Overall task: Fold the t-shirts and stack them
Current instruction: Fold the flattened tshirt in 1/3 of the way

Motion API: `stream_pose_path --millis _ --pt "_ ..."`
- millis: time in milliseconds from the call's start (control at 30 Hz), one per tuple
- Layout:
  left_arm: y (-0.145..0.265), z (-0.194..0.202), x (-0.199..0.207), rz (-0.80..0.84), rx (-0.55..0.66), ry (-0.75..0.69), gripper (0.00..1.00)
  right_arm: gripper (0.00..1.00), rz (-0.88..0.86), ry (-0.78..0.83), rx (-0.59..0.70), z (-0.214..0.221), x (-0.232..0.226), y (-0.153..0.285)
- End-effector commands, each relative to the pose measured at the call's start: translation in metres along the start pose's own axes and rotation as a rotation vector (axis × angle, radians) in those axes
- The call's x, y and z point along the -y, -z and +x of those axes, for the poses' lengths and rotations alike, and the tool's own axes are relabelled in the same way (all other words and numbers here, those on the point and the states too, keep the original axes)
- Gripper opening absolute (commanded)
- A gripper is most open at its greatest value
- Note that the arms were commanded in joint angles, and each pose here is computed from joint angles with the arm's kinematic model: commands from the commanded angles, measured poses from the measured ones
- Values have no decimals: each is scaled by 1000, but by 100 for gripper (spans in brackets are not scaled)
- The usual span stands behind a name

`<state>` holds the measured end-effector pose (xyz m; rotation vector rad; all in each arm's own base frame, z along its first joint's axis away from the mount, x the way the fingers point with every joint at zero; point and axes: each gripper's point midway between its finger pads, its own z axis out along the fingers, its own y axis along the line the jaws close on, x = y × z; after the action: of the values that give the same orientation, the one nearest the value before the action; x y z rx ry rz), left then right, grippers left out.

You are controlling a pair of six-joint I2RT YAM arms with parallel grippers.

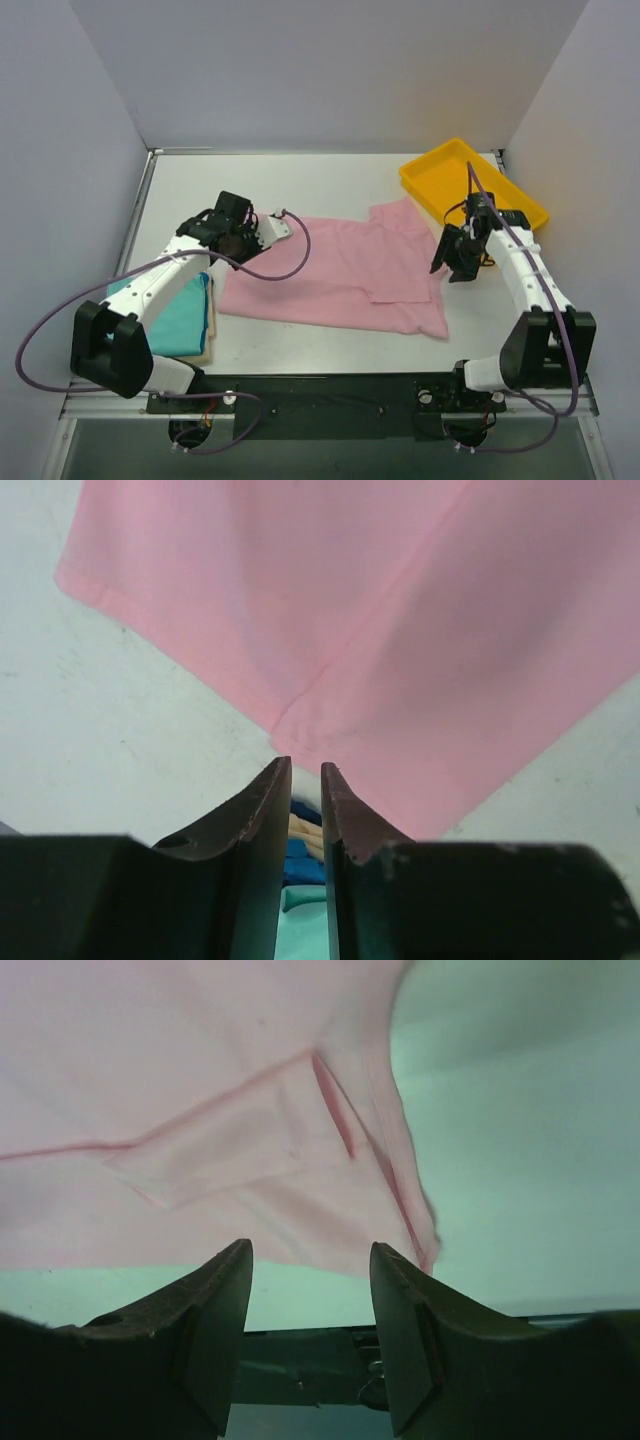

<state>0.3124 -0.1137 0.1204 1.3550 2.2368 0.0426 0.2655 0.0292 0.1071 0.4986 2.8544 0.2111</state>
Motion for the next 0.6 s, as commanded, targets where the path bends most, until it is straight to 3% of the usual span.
stream_pose_path --millis 0,133,233,400,467,500,533,567 --pt "16 16 61 255 63 -198 28 47 112 -152 -117 73 32 -6" --pt "-1 64 86 320 -39 -331 36 50 113 -249 -130 104 39 -25" --pt "-13 76 84 290 -71 -387 46 52 157 -311 -126 120 51 -41" --pt "-32 88 85 260 -115 -418 49 53 192 -383 -121 133 66 -63" --pt "-39 93 87 255 -131 -415 46 44 182 -413 -126 135 68 -70" --pt "-40 93 88 255 -131 -419 41 30 181 -419 -119 133 69 -72" --pt "-41 97 92 267 -139 -423 26 22 187 -435 -122 133 72 -73" --pt "-40 98 96 277 -144 -432 16 11 189 -437 -120 133 75 -74"
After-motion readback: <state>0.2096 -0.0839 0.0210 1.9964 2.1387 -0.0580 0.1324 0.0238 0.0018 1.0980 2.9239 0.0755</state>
